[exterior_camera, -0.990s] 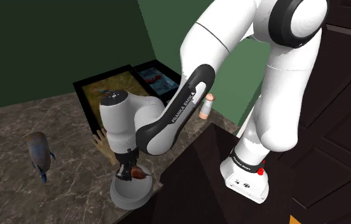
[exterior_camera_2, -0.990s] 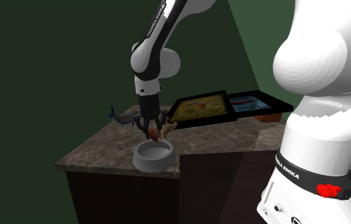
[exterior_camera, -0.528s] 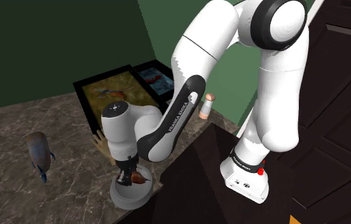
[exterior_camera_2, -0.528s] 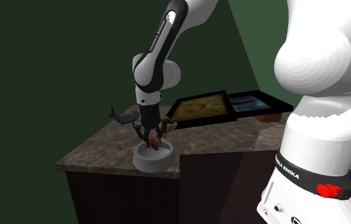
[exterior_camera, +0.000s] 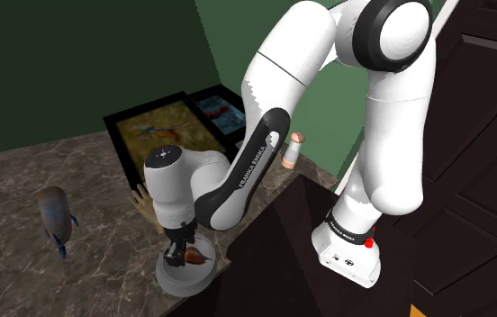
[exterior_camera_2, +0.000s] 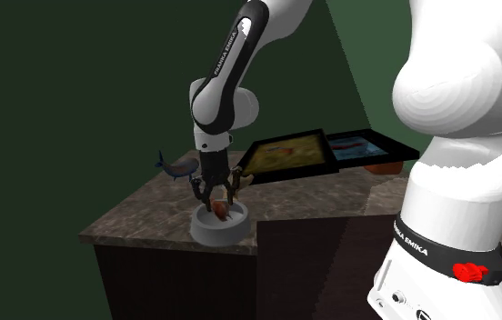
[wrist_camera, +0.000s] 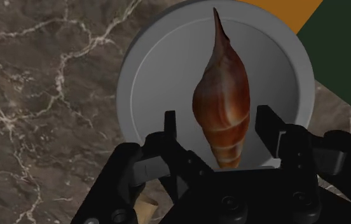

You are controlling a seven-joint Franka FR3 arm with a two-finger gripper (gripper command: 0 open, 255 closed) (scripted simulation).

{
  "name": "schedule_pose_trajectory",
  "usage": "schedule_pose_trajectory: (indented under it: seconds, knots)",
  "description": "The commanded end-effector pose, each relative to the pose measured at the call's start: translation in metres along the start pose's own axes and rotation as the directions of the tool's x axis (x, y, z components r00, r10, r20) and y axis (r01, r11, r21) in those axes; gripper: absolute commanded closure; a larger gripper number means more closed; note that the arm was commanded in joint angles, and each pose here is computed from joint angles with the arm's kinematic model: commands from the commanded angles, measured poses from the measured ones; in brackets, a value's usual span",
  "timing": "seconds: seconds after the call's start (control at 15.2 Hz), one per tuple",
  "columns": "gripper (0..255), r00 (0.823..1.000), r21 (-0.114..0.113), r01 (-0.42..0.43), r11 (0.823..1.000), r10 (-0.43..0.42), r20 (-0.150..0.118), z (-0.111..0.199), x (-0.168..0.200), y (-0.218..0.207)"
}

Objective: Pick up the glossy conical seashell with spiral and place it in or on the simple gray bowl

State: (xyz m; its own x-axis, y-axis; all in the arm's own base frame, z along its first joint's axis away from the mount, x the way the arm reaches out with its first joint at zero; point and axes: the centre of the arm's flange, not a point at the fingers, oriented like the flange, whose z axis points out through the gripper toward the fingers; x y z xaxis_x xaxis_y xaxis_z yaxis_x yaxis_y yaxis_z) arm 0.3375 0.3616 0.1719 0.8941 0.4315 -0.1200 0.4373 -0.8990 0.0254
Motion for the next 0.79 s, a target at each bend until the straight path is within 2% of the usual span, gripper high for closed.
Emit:
schedule_pose_trajectory:
  seconds: [0.0,0.26,0.53,0.73]
  knots:
    - [0,1.000,0.000,0.000,1.000,0.000,0.000,0.000,0.000,0.000]
    - [0,1.000,0.000,0.000,1.000,0.000,0.000,0.000,0.000,0.000]
    - [0,1.000,0.000,0.000,1.000,0.000,0.000,-0.050,0.000,0.000]
    - [0,1.000,0.000,0.000,1.000,0.000,0.000,-0.050,0.000,0.000]
